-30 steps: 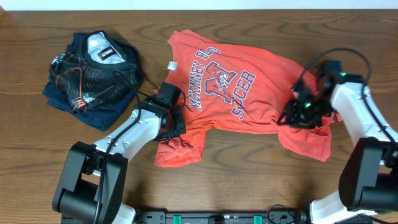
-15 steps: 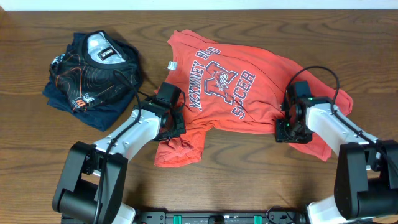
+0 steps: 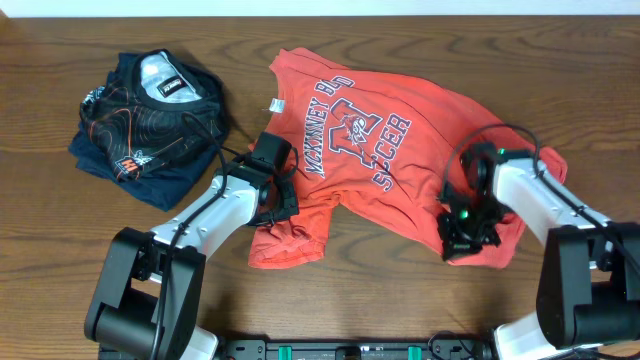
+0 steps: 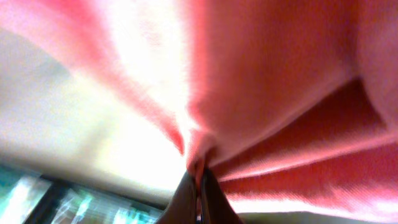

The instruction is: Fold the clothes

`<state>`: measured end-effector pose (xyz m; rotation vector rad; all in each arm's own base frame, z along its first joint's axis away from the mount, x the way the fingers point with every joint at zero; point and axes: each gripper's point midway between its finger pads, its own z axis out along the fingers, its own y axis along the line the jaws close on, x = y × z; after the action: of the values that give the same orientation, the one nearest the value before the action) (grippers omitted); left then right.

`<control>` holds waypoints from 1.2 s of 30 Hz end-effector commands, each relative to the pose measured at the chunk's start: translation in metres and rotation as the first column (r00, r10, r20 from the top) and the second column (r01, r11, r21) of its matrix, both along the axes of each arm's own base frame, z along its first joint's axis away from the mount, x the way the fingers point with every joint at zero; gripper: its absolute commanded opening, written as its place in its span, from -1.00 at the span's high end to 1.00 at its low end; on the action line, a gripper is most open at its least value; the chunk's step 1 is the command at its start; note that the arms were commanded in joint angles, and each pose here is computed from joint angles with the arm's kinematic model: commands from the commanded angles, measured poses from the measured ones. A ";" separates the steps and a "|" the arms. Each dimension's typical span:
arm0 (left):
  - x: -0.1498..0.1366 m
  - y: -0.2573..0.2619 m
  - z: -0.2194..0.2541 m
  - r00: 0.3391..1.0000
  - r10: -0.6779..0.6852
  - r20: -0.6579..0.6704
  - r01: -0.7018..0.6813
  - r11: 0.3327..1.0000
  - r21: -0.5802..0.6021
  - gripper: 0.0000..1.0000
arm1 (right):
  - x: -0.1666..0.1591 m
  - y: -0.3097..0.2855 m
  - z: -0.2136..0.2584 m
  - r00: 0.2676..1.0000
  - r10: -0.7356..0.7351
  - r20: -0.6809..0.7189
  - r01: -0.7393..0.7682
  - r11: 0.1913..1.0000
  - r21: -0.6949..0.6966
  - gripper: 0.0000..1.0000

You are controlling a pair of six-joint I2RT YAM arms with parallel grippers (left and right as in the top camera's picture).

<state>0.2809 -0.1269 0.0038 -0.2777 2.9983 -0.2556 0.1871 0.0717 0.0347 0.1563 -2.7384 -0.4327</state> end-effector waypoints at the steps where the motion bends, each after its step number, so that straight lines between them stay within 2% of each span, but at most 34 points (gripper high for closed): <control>1: -0.002 0.004 -0.004 1.000 -0.001 -0.007 0.001 1.000 0.016 0.74 | 0.038 0.046 0.058 0.966 0.113 0.231 -0.188 0.923 0.335 0.98; 4: -0.002 0.004 -0.004 1.000 0.000 -0.008 0.001 1.000 0.016 0.73 | 0.067 0.034 0.080 0.929 0.114 0.352 -0.220 0.935 0.277 0.98; 7: -0.004 0.005 -0.004 1.000 0.000 -0.015 0.001 1.000 0.019 0.74 | 0.105 0.003 0.085 0.879 0.092 0.468 -0.179 0.973 0.144 0.98; 10: -0.005 0.005 -0.004 1.000 -0.001 -0.018 0.001 1.000 0.020 0.74 | 0.129 -0.031 0.075 0.857 0.048 0.513 -0.078 0.996 0.037 0.98; 15: -0.005 0.005 -0.004 1.000 0.000 -0.018 0.001 1.000 0.020 0.74 | 0.144 -0.070 0.057 0.851 -0.006 0.526 0.018 1.000 -0.017 0.89; 17: -0.005 0.005 -0.004 1.000 0.000 -0.018 0.001 1.000 0.020 0.74 | 0.150 -0.088 0.047 0.850 -0.027 0.525 0.071 0.995 -0.063 0.77; 20: -0.005 0.005 -0.004 1.000 -0.001 -0.019 0.001 1.000 0.021 0.74 | 0.161 -0.108 0.035 0.845 -0.073 0.530 0.158 0.981 -0.116 0.37; 22: -0.006 0.006 -0.004 1.000 -0.001 -0.022 0.001 1.000 0.022 0.73 | 0.166 -0.121 0.029 0.840 -0.104 0.532 0.216 0.964 -0.154 0.21; 24: -0.006 0.006 -0.005 1.000 -0.001 -0.025 0.001 1.000 0.023 0.73 | 0.166 -0.124 0.028 0.833 -0.169 0.526 0.287 0.946 -0.150 0.38; 25: -0.006 0.006 -0.005 1.000 -0.001 -0.026 0.001 1.000 0.023 0.73 | 0.164 -0.115 0.031 0.834 -0.208 0.511 0.300 0.948 -0.103 0.40; 28: -0.007 0.006 -0.005 1.000 -0.001 -0.028 0.001 1.000 0.024 0.73 | 0.150 -0.071 0.053 0.856 -0.237 0.459 0.211 0.971 0.109 0.38; 31: -0.007 0.006 -0.005 1.000 -0.001 -0.028 0.001 1.000 0.025 0.73 | 0.127 -0.033 0.085 0.871 -0.165 0.462 0.065 0.972 0.225 0.40; 34: -0.007 0.006 -0.005 1.000 -0.001 -0.027 0.001 1.000 0.024 0.73 | 0.108 -0.022 0.095 0.879 -0.044 0.474 -0.023 0.991 0.135 0.34; 36: -0.007 0.006 -0.005 1.000 -0.001 -0.026 0.001 1.000 0.024 0.72 | 0.101 -0.018 0.093 0.883 0.017 0.470 -0.043 0.998 0.045 0.24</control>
<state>0.2776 -0.1253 0.0031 -0.2797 3.0119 -0.2437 0.2924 0.0398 0.1167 0.2108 -3.1628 -0.6013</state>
